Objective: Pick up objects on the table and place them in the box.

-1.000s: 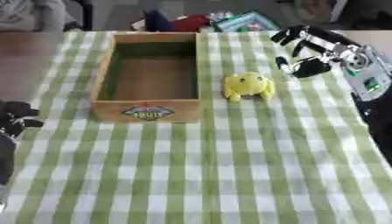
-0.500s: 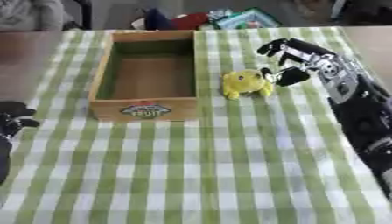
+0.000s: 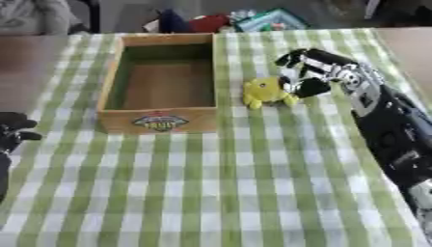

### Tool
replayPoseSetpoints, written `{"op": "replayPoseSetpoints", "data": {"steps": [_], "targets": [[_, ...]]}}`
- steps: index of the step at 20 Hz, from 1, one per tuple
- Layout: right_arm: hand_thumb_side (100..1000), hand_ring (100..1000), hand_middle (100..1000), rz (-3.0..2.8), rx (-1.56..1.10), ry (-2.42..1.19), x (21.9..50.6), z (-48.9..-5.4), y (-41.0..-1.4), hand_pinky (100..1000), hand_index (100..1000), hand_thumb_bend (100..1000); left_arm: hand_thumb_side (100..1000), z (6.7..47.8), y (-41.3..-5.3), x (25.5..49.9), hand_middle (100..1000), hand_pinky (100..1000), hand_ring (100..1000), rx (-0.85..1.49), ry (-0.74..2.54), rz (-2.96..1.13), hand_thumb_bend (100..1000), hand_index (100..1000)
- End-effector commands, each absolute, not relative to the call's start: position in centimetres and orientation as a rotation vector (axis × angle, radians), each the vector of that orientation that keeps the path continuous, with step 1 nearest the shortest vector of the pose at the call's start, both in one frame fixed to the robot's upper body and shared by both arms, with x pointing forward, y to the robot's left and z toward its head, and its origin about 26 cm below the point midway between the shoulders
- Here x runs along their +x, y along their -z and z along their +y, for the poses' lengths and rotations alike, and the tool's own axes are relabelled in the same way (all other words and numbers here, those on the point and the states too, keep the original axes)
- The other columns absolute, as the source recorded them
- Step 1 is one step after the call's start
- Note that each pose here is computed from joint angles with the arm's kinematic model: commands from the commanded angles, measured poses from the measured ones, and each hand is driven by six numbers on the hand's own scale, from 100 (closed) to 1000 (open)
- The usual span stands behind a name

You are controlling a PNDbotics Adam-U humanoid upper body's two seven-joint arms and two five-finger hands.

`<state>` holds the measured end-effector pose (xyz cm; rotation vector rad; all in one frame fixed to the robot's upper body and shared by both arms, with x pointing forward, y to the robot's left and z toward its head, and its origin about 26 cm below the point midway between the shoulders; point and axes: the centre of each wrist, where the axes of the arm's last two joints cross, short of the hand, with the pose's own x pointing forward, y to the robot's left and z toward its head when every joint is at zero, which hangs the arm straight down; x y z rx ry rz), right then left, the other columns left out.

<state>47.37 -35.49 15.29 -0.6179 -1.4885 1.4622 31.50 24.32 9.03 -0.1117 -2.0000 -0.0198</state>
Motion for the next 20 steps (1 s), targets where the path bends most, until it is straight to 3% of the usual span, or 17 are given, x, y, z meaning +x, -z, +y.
{"op": "replayPoseSetpoints", "data": {"steps": [1, 3, 13, 20], "targets": [[414, 865, 844, -1.493, -0.640, -1.494, 47.7, -35.3, -16.7, 662, 904, 100, 673, 24.3, -9.8, 31.6, 555, 535, 610, -0.115, 0.039, -2.025, 100, 511], [435, 865, 846, -1.483, -0.632, -1.516, 47.8, -35.0, -16.7, 664, 905, 100, 674, 24.3, -9.8, 31.6, 555, 535, 609, -0.114, 0.038, -2.025, 100, 511], [278, 857, 835, -1.577, -0.638, -1.558, 47.4, -34.6, -19.5, 659, 902, 100, 674, 24.5, -9.8, 31.6, 555, 535, 609, -0.105, 0.030, -2.029, 100, 512], [298, 854, 833, -1.601, -0.609, -1.588, 47.0, -34.0, -20.9, 660, 903, 100, 673, 24.6, -9.8, 31.6, 555, 535, 608, -0.100, 0.027, -2.030, 100, 511]]}}
